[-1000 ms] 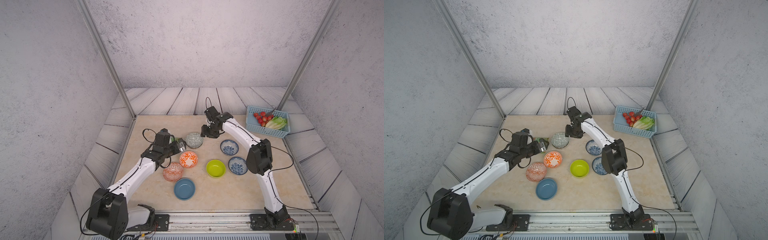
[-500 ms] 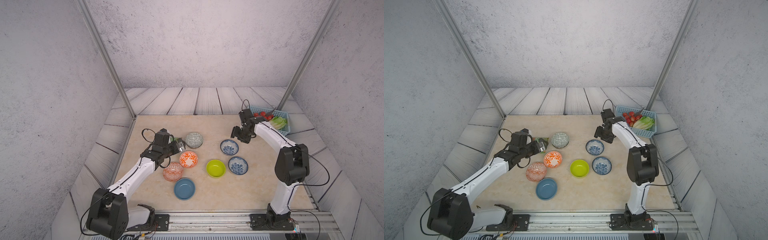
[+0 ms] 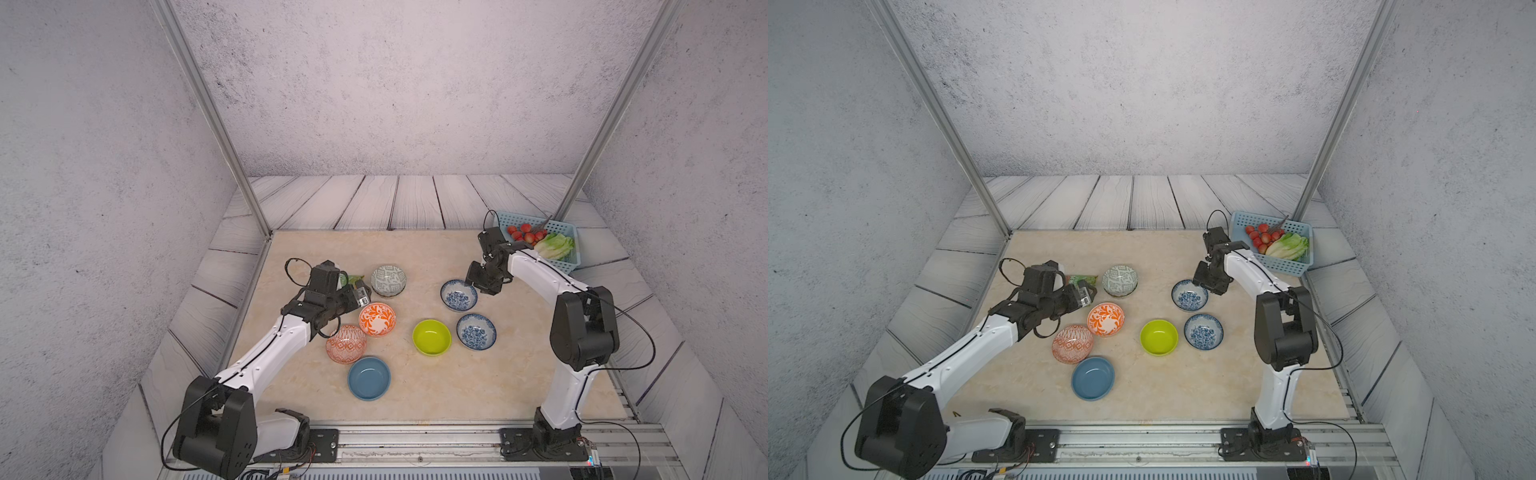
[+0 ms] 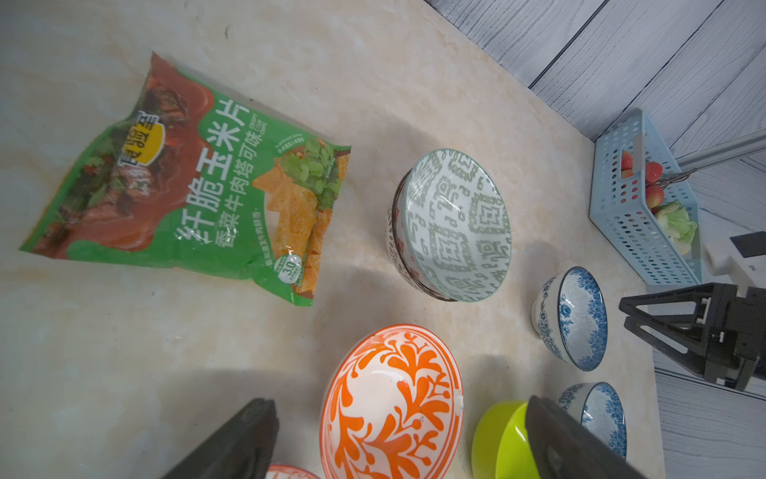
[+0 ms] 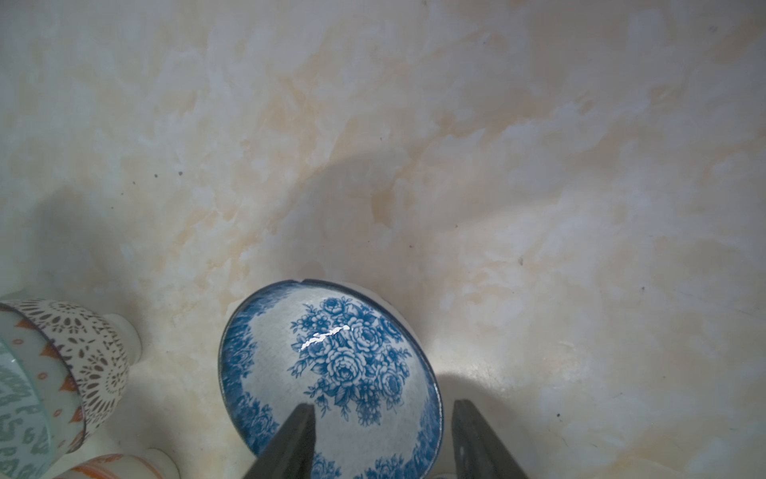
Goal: Stack the bowls
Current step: Move the bowl to the center of the board.
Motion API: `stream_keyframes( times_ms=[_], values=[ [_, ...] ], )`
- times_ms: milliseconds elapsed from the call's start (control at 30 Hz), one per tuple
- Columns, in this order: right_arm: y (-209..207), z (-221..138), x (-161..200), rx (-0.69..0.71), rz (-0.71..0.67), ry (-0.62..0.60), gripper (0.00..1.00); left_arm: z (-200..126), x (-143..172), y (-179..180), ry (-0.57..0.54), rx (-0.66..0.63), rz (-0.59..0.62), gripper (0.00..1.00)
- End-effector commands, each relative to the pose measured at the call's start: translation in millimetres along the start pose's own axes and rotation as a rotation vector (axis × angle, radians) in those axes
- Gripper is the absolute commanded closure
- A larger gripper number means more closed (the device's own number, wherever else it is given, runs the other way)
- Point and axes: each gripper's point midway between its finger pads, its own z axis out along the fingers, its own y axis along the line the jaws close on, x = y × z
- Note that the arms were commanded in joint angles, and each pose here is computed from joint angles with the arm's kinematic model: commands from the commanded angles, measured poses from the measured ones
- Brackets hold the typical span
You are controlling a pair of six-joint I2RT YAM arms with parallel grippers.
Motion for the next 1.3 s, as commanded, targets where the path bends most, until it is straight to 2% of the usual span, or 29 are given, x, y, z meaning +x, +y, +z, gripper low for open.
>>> stream_keyframes(
  times_ms=[0, 500, 600, 767, 933, 1100, 1267],
  values=[
    [-6, 12, 6, 0.017, 0.008, 0.036, 0.46, -5, -6, -2, -0.018, 0.000, 0.000, 0.00],
    [-12, 39, 15, 0.031, 0.015, 0.086, 0.60, -6, -8, -1, -0.032, 0.006, -0.003, 0.00],
    [-9, 42, 15, 0.016, 0.012, 0.097, 0.71, -6, -10, -1, -0.040, 0.010, -0.006, 0.00],
    [-3, 45, 15, -0.009, 0.008, 0.109, 0.80, -5, -10, 0, -0.038, 0.011, -0.010, 0.00],
    [18, 37, 13, -0.053, -0.021, 0.098, 1.00, -5, -10, -1, -0.038, 0.016, -0.016, 0.00],
    [47, 31, 16, -0.049, -0.096, 0.084, 1.00, -5, -10, 0, -0.040, 0.020, -0.020, 0.00],
    [60, 40, 21, -0.055, -0.113, 0.094, 1.00, -5, -11, -1, -0.044, 0.024, -0.022, 0.00]
  ],
)
